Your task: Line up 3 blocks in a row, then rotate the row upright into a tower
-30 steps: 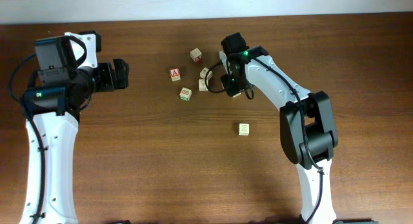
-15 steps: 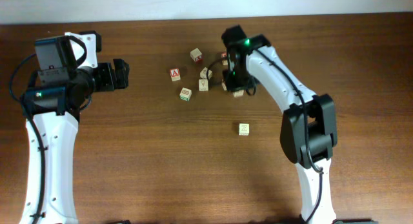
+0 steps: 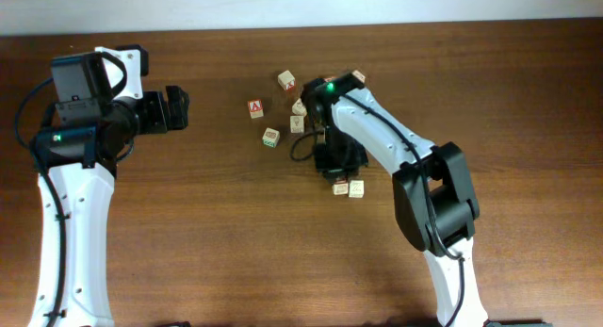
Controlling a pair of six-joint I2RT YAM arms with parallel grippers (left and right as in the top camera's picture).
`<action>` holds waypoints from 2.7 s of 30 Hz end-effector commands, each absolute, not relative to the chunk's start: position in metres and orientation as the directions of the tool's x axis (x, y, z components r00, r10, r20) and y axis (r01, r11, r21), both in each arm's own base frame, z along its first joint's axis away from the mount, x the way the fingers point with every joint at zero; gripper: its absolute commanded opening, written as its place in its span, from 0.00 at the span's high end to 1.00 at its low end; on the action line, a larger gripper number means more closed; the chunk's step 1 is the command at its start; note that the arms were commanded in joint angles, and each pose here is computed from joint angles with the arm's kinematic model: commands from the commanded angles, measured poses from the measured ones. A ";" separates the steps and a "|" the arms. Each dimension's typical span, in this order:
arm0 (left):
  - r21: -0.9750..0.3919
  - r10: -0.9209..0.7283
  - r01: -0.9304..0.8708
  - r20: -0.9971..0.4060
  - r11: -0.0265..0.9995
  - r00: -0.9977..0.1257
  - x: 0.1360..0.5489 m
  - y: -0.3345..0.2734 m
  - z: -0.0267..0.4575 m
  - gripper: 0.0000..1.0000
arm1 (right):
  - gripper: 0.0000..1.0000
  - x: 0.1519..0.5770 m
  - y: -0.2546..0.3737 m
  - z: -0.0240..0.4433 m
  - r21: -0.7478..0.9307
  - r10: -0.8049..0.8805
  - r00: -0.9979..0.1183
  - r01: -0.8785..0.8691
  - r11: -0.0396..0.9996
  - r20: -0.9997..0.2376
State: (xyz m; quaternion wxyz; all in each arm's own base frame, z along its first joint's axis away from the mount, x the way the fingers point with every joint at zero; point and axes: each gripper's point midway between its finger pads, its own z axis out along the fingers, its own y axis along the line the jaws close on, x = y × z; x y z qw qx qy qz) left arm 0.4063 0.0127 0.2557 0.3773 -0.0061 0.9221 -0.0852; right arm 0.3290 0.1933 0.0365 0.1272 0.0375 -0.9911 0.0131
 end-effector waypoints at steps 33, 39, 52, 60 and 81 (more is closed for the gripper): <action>-0.168 -0.074 0.065 -0.707 0.984 -0.703 0.409 0.010 0.263 0.01 | 0.44 0.485 0.210 0.079 -0.040 -0.192 -0.926 -0.189 0.981 -0.326; -0.168 -0.074 0.065 -0.707 0.984 -0.703 0.409 0.010 0.263 0.01 | 0.42 0.499 0.201 0.024 -0.081 -0.258 -0.926 -0.245 0.966 -0.276; -0.168 -0.074 0.065 -0.707 0.984 -0.703 0.409 0.010 0.263 0.01 | 0.76 0.477 0.203 0.024 0.003 -0.226 -0.957 -0.231 0.973 -0.180; -0.168 -0.074 0.065 -0.707 0.984 -0.703 0.409 0.010 0.263 0.01 | 0.76 0.417 0.245 0.152 0.296 -0.259 -0.963 -0.271 0.916 -0.078; -0.168 -0.074 0.065 -0.707 0.984 -0.703 0.409 0.010 0.263 0.01 | 0.66 0.342 0.210 0.017 -0.006 -0.167 -0.939 -0.177 0.984 0.300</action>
